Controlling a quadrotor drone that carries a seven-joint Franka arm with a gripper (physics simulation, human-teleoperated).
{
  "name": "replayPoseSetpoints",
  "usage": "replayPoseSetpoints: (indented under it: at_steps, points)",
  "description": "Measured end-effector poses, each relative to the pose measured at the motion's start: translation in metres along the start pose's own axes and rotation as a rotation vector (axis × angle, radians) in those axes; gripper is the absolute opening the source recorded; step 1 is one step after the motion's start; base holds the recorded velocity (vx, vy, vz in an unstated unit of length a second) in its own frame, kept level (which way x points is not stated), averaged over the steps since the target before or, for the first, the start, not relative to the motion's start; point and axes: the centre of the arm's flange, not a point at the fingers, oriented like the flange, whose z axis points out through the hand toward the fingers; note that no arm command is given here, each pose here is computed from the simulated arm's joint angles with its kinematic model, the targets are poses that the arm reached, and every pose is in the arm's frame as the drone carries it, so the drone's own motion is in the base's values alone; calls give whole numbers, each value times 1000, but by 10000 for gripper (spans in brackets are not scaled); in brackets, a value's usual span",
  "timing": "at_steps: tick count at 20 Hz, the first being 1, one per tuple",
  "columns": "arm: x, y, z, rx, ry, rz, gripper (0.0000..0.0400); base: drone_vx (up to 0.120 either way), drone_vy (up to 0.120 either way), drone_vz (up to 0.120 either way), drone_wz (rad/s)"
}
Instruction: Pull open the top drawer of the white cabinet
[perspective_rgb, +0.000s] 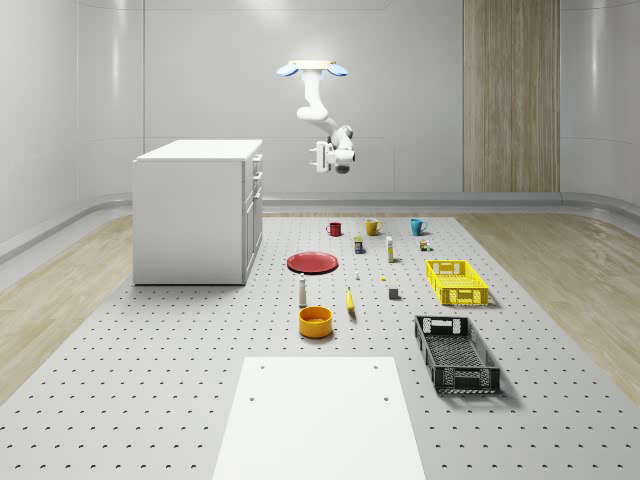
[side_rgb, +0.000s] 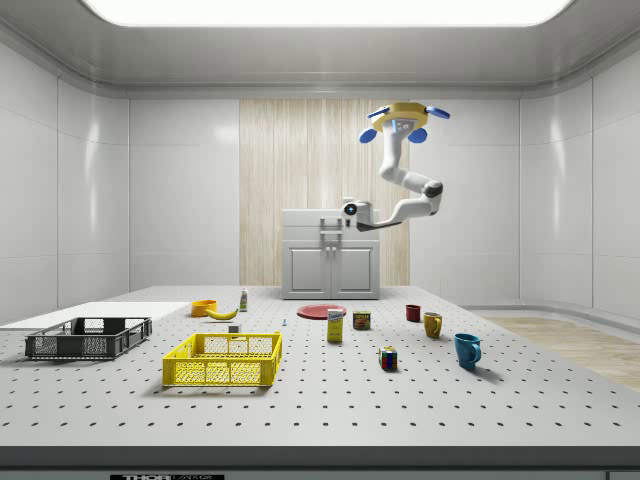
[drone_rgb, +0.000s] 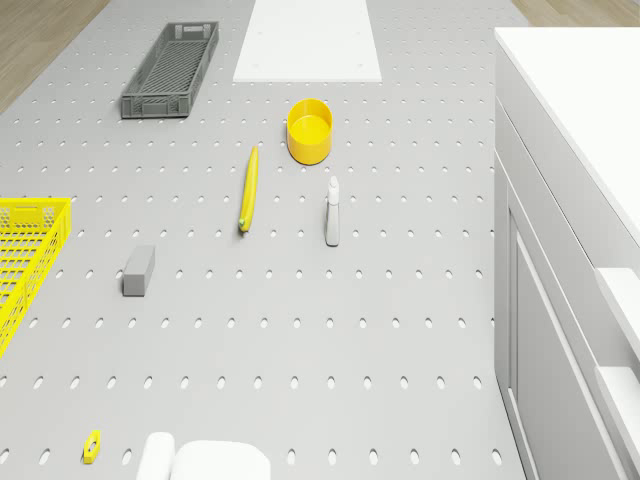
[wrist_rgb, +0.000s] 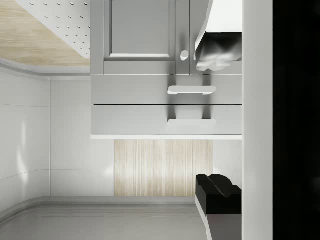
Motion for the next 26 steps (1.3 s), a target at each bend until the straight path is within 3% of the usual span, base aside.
replayPoseSetpoints:
  at_steps: [6, 11, 26]
  points:
    - [0, 0, 0, 0, 0, 0, 305, 120, -27, 0, 0]
    - [0, 0, 3, 0, 0, 0, 305, 8, -8, 0, 0]
    - [0, 0, 68, 0, 0, 0, 305, 0, 0, 0, 0]
